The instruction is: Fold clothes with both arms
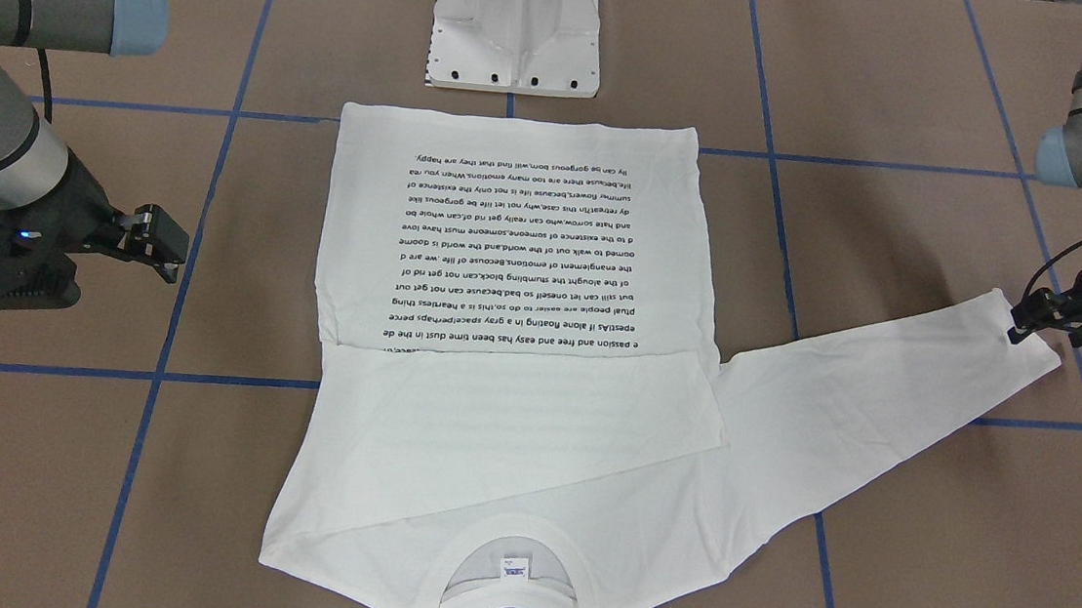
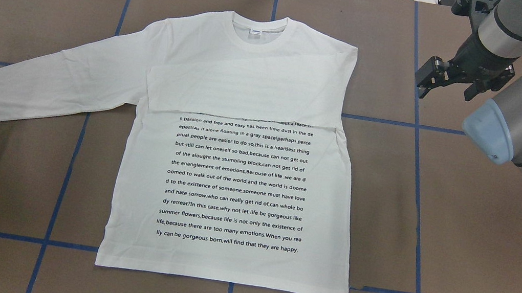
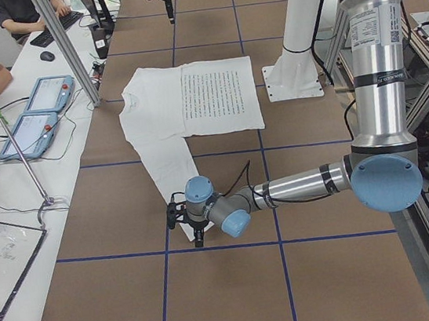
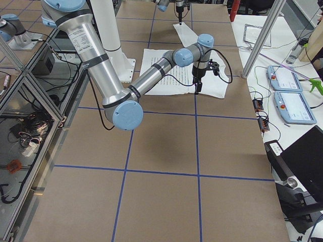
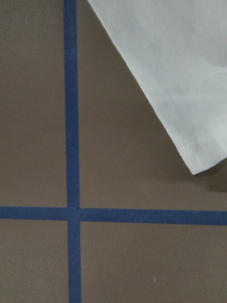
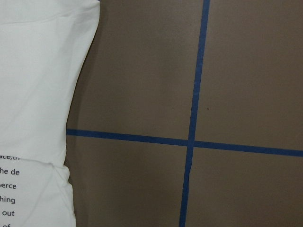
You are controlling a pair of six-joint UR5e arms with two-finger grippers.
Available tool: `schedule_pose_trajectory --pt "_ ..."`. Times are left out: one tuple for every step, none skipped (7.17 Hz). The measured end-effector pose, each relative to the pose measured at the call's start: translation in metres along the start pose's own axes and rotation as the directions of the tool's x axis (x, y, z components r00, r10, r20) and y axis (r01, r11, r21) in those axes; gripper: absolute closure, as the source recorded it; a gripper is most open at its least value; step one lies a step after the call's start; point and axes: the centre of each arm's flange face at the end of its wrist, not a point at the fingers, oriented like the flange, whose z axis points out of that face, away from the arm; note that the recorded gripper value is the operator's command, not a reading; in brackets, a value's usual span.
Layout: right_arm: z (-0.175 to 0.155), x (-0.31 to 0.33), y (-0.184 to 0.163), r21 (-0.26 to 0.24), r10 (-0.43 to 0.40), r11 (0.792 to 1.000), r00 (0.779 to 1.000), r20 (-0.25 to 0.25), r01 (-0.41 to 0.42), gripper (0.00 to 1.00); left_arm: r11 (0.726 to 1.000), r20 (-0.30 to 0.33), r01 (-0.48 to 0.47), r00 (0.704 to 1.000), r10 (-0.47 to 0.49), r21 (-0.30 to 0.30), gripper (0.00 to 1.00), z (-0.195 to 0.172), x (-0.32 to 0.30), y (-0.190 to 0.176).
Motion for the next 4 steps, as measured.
schedule_pose_trajectory --pt "-0.0017 -0.0009 0.0007 0.003 -0.002 1.000 1.000 0.002 0.002 0.00 1.000 0.000 0.004 1.000 -0.004 0.000 0.37 0.0000 0.0001 0.0000" --pt "-0.0027 -0.0013 0.0011 0.004 -0.003 1.000 1.000 0.004 0.003 0.00 1.000 -0.001 0.012 1.000 -0.012 0.000 0.45 -0.0003 0.0004 -0.0001" --pt "-0.0031 -0.0014 0.0013 0.005 -0.003 1.000 1.000 0.004 0.003 0.00 1.000 -0.001 0.017 1.000 -0.017 0.001 0.47 -0.0006 0.0008 -0.0003" --pt "-0.0035 -0.0013 0.0013 0.005 -0.003 1.000 1.000 0.004 0.003 0.00 1.000 -0.002 0.018 1.000 -0.018 0.002 0.47 -0.0009 0.0012 -0.0005"
